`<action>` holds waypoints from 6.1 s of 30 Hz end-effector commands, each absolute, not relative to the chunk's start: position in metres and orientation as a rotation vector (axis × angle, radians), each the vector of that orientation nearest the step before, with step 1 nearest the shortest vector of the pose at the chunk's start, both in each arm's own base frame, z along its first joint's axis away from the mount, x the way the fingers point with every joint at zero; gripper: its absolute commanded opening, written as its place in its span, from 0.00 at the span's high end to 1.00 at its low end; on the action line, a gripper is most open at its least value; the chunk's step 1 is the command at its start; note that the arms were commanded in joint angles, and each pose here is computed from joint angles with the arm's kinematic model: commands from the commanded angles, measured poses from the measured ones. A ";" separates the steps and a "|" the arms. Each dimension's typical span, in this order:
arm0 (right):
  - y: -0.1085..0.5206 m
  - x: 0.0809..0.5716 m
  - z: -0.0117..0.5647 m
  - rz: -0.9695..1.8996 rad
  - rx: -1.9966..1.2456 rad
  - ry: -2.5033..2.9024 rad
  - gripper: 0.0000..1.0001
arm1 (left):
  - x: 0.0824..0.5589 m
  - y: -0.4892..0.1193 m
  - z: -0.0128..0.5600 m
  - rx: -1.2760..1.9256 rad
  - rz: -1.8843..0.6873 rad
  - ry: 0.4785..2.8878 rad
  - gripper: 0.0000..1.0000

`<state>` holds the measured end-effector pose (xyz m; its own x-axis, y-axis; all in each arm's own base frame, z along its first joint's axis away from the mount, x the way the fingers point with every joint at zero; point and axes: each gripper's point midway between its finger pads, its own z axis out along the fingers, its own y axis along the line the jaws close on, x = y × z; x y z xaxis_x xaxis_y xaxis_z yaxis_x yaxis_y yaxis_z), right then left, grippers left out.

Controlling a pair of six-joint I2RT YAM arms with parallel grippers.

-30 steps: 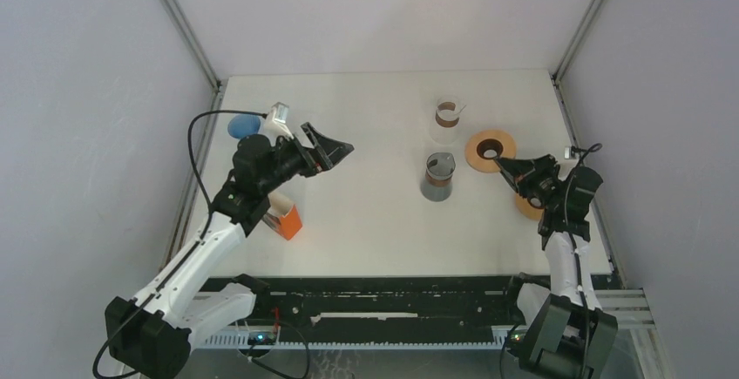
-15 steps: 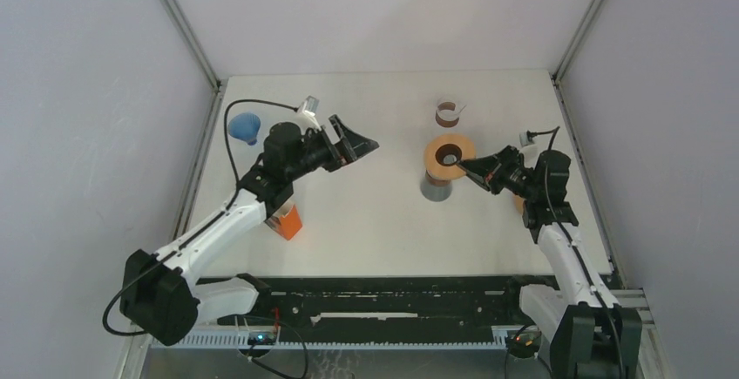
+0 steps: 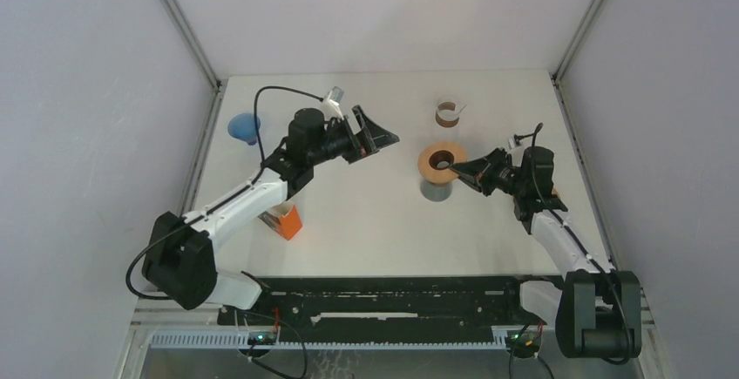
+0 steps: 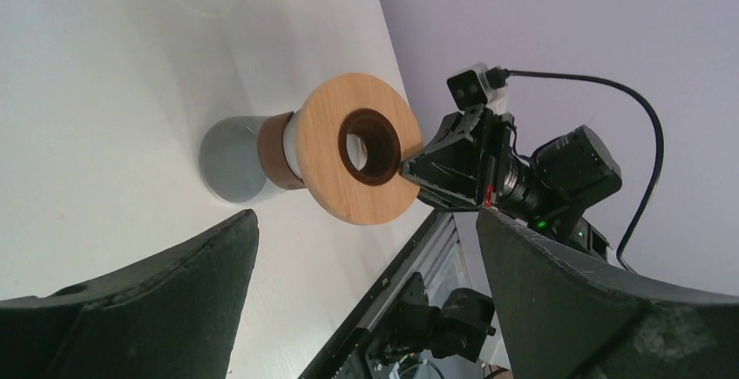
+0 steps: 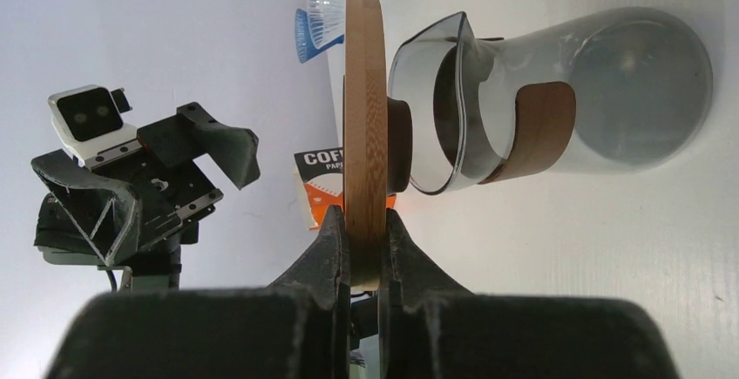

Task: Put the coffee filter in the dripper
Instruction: Place the connecting ring onto the coffee server, then pick up a coffee dripper from the center of the board, then press the coffee dripper onto the connecting ring.

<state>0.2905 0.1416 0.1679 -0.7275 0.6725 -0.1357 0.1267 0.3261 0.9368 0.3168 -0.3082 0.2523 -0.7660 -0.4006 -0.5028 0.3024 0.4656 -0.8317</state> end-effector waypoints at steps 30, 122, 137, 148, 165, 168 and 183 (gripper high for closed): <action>0.147 0.311 0.160 1.383 0.673 2.089 0.72 | 0.325 -0.334 0.235 0.023 -1.371 2.110 0.01; 0.073 0.217 0.234 0.584 0.288 2.033 0.14 | 0.502 -0.012 0.119 -0.703 -0.467 2.238 0.54; 0.075 0.214 0.242 0.602 0.279 2.012 0.14 | 0.480 -0.011 0.121 -0.613 -0.413 2.274 0.87; 0.078 0.211 0.243 0.617 0.270 2.027 0.15 | 0.440 -0.053 0.172 -0.452 -0.468 2.277 1.00; 0.093 0.213 0.269 0.690 0.225 2.026 0.20 | 0.341 -0.190 0.243 -0.048 -0.744 2.273 1.00; 0.097 0.215 0.272 0.709 0.217 2.026 0.21 | 0.329 -0.211 0.255 0.016 -0.777 2.267 1.00; 0.125 0.233 0.286 0.767 0.149 2.043 0.25 | 0.310 -0.321 0.306 0.261 -0.968 2.224 1.00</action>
<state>0.2198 0.1195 0.2565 -0.6308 0.3672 -0.6836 -0.1424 0.8112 0.5671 0.3046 -0.2988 0.2702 -0.7759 -0.0640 -0.6277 0.3748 0.7534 -0.5402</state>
